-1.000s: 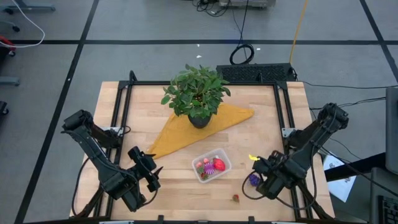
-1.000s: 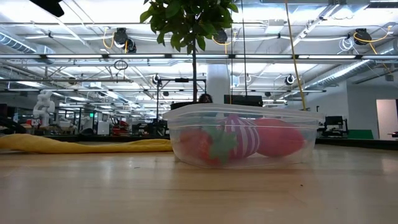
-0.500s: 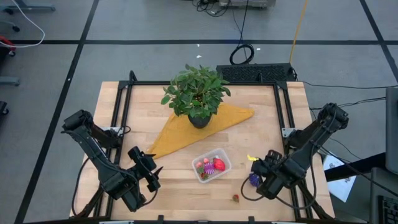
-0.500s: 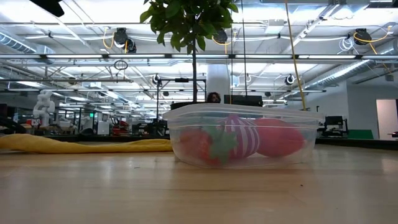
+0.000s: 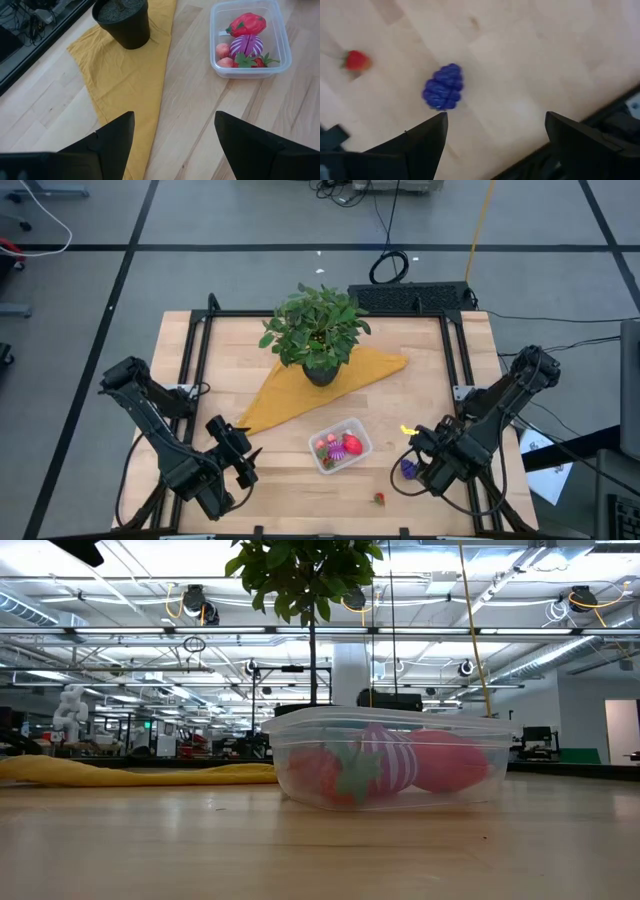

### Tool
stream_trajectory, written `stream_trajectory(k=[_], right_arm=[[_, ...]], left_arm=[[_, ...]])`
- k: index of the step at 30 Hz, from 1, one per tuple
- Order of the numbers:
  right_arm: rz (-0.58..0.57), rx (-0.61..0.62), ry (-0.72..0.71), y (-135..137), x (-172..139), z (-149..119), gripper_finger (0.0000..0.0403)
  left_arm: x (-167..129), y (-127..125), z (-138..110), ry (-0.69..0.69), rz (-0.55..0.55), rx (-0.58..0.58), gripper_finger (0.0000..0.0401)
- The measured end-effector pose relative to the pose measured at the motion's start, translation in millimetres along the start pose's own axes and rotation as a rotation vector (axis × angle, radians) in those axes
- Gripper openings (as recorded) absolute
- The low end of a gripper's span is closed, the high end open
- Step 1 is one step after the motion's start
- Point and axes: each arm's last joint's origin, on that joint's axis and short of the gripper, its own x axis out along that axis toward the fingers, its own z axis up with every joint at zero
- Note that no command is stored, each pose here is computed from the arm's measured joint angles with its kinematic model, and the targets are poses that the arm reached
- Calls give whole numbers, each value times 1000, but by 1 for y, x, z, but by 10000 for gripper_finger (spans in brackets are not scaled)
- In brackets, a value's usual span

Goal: Pick and placing Produce into tupperware
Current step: Put the grapes into the transparent bin

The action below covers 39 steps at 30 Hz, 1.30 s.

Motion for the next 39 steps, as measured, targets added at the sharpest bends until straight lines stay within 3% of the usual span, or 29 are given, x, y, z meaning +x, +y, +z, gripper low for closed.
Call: stream_trajectory(k=[27,39], right_arm=[[96,36,-22,10,0,2,325],[125,61,170,8,71,-8,324]], left_arm=[[0,0,0,-4,1,1,278],[0,0,0,-4,1,1,278]])
